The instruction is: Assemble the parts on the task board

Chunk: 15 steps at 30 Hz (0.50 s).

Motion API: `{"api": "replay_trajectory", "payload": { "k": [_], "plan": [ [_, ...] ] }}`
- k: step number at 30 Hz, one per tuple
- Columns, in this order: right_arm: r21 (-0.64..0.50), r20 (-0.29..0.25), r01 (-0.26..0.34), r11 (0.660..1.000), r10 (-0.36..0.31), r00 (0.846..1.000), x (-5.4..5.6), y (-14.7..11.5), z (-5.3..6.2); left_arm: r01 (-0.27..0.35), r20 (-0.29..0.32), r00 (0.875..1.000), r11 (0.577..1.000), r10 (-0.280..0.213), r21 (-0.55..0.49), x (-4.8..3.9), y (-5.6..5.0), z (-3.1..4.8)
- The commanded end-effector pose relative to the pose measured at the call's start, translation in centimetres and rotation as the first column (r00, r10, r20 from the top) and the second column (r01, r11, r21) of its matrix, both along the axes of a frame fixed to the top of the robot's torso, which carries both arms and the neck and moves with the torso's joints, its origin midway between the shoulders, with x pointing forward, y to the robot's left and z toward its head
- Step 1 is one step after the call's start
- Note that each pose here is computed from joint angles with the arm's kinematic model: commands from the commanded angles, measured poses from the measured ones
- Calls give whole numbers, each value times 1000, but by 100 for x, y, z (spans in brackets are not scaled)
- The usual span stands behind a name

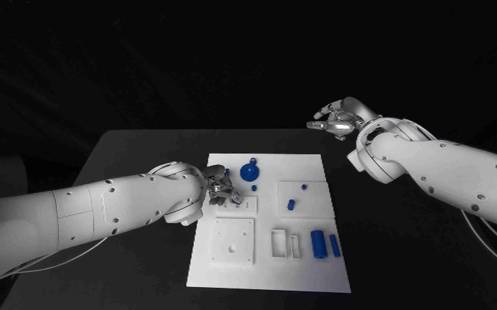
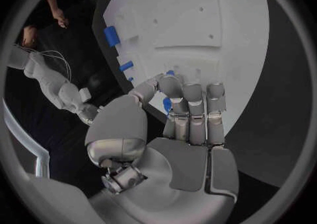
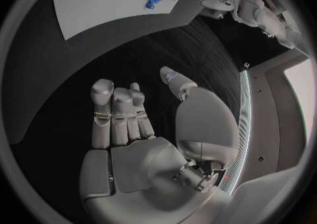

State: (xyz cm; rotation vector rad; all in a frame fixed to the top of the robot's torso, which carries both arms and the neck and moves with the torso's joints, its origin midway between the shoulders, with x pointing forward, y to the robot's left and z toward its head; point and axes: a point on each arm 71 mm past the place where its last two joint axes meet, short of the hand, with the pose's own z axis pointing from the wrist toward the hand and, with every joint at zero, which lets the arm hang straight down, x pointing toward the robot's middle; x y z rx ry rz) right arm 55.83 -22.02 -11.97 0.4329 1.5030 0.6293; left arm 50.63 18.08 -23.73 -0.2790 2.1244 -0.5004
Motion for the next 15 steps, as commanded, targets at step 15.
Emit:
{"api": "replay_trajectory", "payload": {
  "k": [15],
  "plan": [
    [-1, -4, -4, 1000, 4, 1000, 1, 11, 1, 35, -1, 999, 999, -35, 30, -28, -40, -29]
  ]
}}
